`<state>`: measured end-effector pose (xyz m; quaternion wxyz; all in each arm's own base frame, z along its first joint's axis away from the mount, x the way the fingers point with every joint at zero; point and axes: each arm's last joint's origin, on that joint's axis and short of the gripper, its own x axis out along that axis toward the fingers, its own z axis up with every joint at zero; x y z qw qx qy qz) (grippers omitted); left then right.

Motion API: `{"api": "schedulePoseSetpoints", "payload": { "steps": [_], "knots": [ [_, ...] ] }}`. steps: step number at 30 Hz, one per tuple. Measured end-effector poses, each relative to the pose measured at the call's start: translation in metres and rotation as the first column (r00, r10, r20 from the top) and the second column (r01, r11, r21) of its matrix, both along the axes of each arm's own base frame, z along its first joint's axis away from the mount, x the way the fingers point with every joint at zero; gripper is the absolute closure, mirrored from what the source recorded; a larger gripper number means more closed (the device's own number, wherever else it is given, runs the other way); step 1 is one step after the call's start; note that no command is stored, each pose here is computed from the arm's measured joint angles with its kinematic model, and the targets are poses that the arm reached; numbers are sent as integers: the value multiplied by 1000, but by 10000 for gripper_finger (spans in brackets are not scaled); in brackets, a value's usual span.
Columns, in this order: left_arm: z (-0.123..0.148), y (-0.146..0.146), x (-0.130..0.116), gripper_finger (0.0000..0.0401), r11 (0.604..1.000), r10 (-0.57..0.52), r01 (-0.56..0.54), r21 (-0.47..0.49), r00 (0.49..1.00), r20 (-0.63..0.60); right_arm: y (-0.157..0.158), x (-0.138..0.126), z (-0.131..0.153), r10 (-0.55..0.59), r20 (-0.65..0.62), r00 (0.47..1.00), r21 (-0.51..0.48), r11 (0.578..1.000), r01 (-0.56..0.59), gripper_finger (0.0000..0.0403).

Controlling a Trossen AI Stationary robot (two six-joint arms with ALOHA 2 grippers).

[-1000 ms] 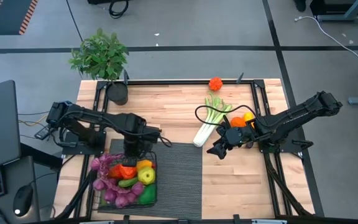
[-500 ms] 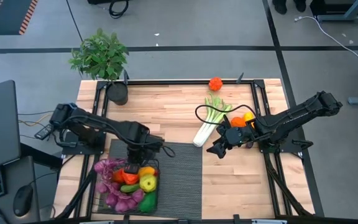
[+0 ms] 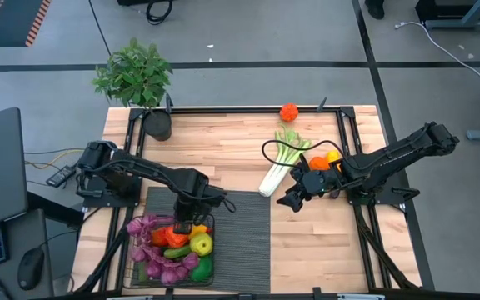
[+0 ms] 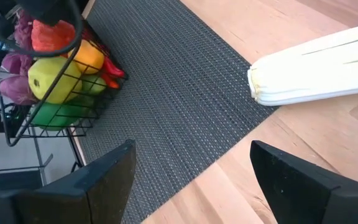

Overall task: Build produce basket
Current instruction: Adjust the wire basket

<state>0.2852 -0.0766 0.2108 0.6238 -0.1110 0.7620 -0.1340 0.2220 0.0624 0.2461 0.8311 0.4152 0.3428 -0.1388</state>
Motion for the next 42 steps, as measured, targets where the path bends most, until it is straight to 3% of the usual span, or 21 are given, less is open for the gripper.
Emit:
{"api": "schedulePoseSetpoints", "payload": {
  "steps": [13,21,26,32,37,42],
  "knots": [
    [-7,-3,-5,396,999,52,-52,-9,998,-42,2,0,0,15,5,1000,1,1000,-15,85],
    [18,9,5,393,996,71,-72,49,997,16,6,-3,-2,45,-23,999,-5,999,-45,85],
    [29,7,10,393,996,79,-81,29,995,59,17,1,-25,117,-118,986,-87,988,-128,86],
    [39,7,9,394,997,63,-65,38,997,45,32,23,-50,307,-186,933,-232,909,-346,101],
    [47,7,8,395,998,56,-57,31,998,34,43,50,-57,391,-142,909,-325,849,-416,115],
    [51,7,9,394,997,69,-71,37,997,42,48,67,-74,421,-210,882,-382,795,-471,117]
  ]
}}
